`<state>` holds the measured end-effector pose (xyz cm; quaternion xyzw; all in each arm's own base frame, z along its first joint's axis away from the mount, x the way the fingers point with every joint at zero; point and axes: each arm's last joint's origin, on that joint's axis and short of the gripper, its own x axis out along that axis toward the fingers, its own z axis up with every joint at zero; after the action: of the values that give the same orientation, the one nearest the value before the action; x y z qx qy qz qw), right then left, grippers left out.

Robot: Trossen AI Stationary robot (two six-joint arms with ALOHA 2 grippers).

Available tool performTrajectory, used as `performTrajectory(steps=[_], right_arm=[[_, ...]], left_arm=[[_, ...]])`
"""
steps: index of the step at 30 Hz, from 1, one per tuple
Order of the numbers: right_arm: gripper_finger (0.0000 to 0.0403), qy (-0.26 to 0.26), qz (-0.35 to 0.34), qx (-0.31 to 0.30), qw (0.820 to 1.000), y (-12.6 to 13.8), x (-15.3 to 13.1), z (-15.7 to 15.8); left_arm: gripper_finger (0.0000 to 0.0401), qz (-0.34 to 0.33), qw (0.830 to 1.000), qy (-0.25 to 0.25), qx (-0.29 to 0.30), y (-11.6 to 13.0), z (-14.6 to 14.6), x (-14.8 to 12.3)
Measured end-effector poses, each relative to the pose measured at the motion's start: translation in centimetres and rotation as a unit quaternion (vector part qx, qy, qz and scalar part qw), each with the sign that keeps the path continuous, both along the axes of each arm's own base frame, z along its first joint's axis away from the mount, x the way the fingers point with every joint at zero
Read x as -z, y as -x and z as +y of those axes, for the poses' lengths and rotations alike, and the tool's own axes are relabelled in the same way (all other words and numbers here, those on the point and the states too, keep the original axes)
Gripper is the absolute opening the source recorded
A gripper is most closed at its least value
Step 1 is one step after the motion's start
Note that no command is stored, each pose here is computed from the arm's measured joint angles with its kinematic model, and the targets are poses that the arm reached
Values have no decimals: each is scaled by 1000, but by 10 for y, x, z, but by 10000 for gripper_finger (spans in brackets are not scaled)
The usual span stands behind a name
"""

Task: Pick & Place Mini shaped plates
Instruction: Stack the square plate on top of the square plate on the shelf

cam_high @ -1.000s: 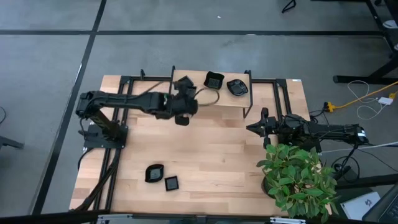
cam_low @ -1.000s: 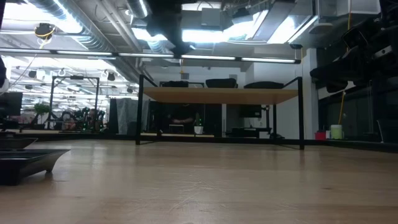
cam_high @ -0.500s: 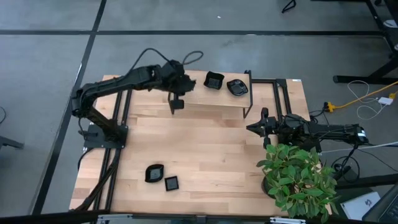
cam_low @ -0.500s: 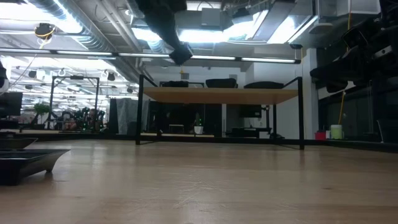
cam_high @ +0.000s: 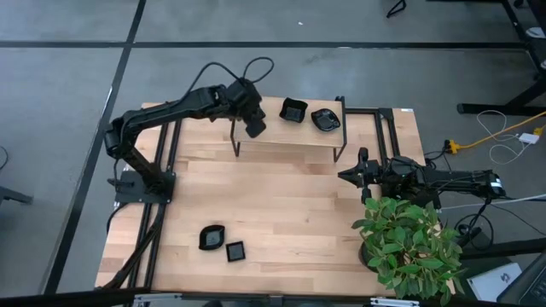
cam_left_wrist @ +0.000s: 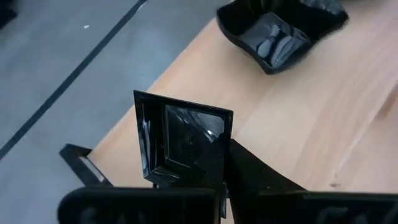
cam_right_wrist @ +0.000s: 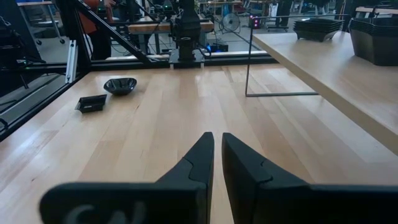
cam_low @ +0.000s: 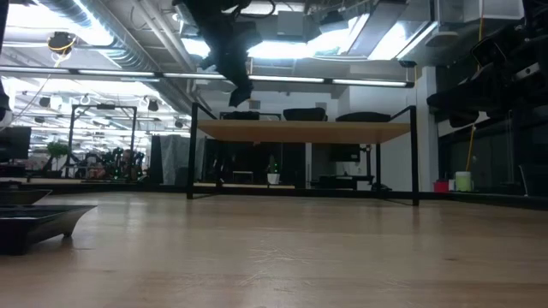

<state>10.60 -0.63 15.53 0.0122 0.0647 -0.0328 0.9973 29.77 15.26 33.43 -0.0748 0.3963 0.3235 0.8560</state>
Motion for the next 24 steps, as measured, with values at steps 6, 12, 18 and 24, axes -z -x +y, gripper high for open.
performTrajectory(steps=[6,12,18,24], right_arm=[[34,0,0,0,1000,0,0,0],[34,0,0,0,1000,0,0,0],[34,0,0,0,1000,0,0,0],[34,0,0,0,1000,0,0,0]], left_arm=[[4,-25,999,24,-35,0,0,0],[12,-15,999,30,-41,-6,3,9],[16,2,998,31,-46,-11,6,18],[18,17,999,9,-42,-12,4,18]])
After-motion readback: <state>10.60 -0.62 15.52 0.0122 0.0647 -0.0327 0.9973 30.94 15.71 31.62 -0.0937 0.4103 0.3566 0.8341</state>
